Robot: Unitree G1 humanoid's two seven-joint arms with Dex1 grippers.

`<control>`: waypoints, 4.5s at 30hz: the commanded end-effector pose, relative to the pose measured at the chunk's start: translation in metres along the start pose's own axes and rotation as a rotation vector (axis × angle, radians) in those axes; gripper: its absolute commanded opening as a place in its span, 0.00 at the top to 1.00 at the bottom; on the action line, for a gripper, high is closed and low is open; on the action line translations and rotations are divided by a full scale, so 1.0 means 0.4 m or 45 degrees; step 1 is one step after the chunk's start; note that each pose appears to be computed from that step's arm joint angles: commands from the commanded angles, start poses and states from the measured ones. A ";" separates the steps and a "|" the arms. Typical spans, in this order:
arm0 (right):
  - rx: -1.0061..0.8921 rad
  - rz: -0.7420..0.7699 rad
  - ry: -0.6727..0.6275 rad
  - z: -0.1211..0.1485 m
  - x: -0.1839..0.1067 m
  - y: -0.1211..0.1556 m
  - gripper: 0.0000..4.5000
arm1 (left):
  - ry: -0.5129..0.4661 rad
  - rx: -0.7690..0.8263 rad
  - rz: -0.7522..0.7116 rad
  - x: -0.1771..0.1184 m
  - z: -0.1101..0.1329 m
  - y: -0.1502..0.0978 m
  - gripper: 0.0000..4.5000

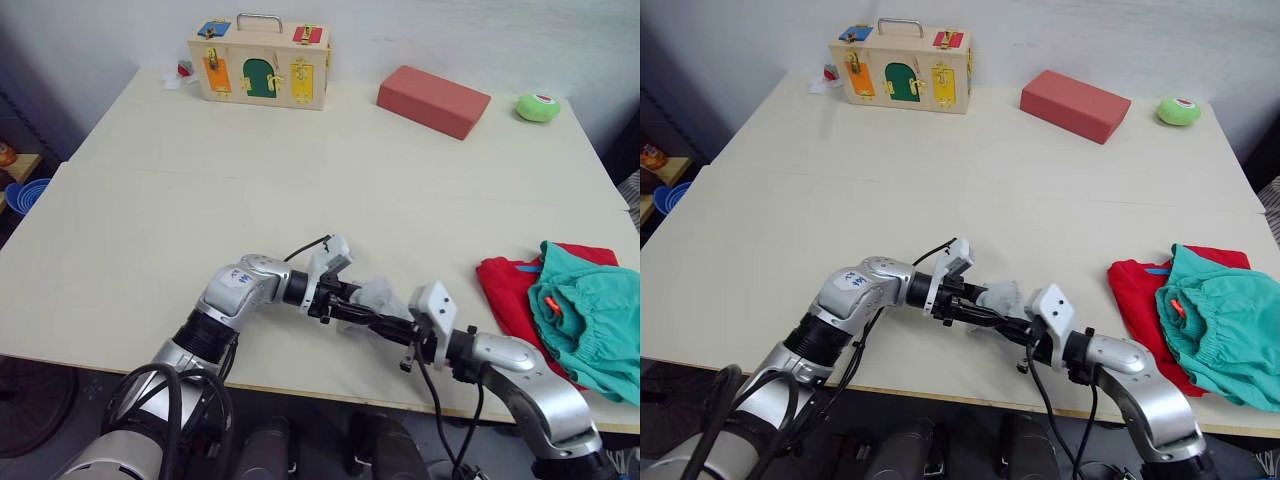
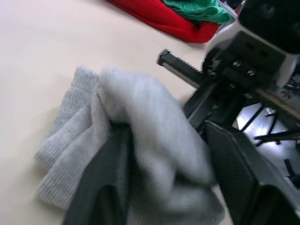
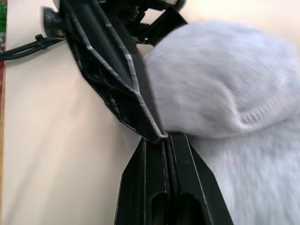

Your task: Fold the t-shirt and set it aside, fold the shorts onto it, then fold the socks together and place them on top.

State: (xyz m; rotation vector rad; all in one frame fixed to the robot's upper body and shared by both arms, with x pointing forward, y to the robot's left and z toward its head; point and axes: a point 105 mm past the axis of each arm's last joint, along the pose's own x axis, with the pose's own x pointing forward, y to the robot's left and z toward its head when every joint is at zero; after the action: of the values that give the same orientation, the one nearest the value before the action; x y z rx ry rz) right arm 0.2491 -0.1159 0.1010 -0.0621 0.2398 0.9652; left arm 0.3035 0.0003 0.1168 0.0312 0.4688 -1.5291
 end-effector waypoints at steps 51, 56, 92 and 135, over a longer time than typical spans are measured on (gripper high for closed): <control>-0.007 -0.210 -0.327 -0.002 -0.052 -0.100 1.00 | -0.185 0.515 0.190 -0.018 -0.053 0.053 0.99; -0.022 -0.100 -0.379 0.045 -0.021 -0.061 1.00 | -0.189 0.542 0.191 -0.024 -0.039 0.048 0.99; 1.492 -0.107 -0.016 -0.023 -0.094 -0.050 0.01 | -0.048 0.527 0.196 -0.011 -0.102 0.064 1.00; 1.042 -0.464 -0.687 0.205 -0.562 -0.167 0.96 | -0.550 0.601 -0.072 -0.219 0.112 -0.105 0.08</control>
State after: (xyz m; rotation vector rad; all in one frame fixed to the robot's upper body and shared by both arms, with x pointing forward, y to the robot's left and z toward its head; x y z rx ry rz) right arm 0.2051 -0.3020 0.2058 0.8769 0.2104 0.4683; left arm 0.2902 0.0664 0.1863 0.0259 -0.1754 -1.5589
